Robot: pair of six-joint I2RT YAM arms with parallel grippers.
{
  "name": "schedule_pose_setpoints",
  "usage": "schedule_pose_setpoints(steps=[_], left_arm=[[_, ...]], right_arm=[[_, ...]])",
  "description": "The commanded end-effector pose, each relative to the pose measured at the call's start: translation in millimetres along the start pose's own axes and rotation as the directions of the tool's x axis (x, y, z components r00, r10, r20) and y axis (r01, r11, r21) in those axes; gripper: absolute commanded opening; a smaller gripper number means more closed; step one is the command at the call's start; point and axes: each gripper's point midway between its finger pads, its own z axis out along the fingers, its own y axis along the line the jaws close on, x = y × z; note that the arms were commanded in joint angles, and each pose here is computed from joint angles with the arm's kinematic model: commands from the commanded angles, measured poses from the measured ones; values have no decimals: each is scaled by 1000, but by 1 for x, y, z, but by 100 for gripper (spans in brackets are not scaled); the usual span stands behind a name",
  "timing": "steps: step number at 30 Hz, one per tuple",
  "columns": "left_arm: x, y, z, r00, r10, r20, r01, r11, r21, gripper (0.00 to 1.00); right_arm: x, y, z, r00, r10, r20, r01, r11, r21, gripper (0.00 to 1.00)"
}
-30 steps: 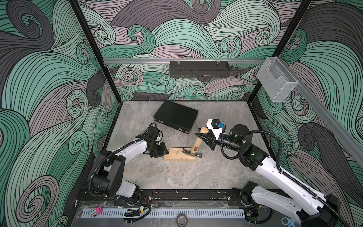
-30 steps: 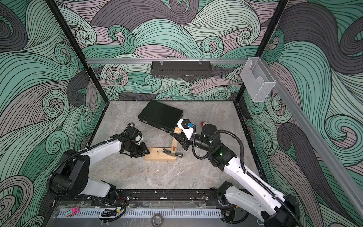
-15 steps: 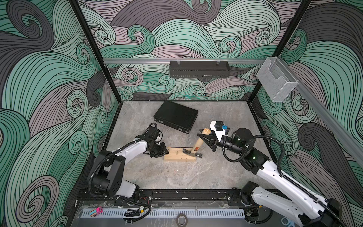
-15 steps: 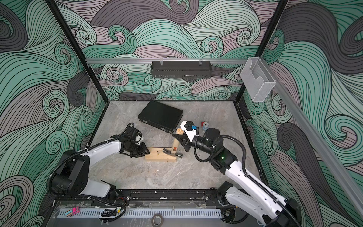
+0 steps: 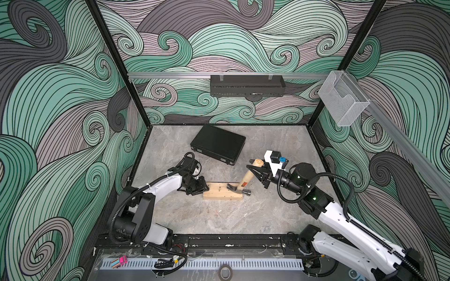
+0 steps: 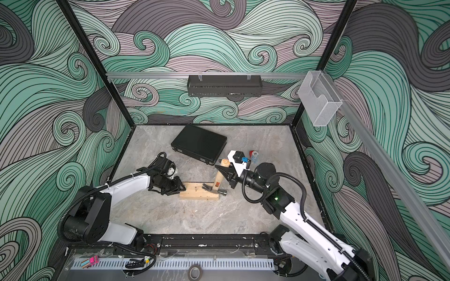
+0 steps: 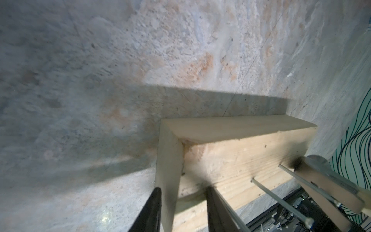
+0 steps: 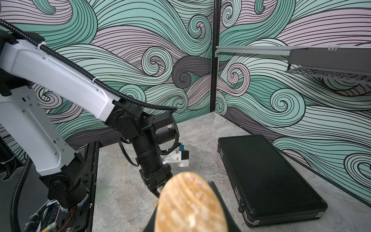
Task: Use a claw hammer to pull out a nail
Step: Remove the nail from the mounting plate.
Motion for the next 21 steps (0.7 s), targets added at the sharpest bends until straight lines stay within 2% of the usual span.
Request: schedule_pose_setpoints(steps=[1, 21], left_arm=[[32, 59, 25, 994, -66, -90, 45, 973, -226, 36], [34, 61, 26, 993, -69, -93, 46, 973, -227, 35]], right_arm=[[31, -1, -1, 991, 106, -82, -105, 994, 12, 0], [40, -5, -4, 988, 138, -68, -136, 990, 34, 0]])
